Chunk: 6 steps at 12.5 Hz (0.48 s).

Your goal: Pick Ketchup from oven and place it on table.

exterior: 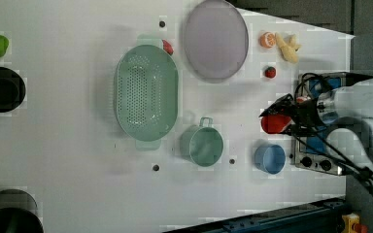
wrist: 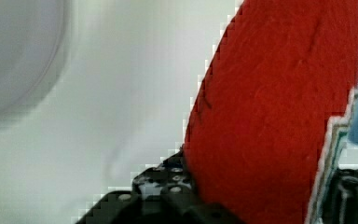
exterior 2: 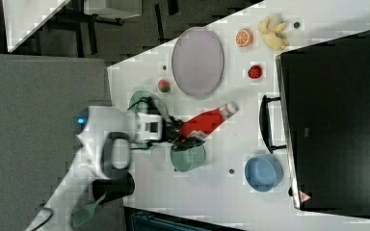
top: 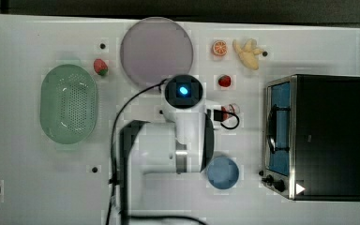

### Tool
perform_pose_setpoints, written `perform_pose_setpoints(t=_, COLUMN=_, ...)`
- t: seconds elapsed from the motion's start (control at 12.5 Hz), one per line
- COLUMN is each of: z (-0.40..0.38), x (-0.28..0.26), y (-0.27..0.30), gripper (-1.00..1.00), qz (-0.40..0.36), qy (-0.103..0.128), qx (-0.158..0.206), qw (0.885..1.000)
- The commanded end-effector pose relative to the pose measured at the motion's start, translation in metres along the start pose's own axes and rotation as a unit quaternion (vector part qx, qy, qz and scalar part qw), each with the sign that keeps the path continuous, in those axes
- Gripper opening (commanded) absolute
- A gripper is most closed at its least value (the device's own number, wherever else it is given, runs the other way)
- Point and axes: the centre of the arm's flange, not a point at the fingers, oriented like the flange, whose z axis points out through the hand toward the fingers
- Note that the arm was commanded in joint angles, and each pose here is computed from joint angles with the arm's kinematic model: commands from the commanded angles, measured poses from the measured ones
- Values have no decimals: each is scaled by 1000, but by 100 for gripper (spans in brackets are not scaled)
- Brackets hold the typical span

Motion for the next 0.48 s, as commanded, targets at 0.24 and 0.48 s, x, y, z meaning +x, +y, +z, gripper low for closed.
perform_pose_setpoints(t=0.24, z=46, x=10, y=-9, gripper=27, qz=12, qy=10, qx=21, qw=1000)
perform_pose_setpoints(t=0.48, z=64, x=17, y=-8, gripper=26, qz=18, qy=16, qx=24, qw=999)
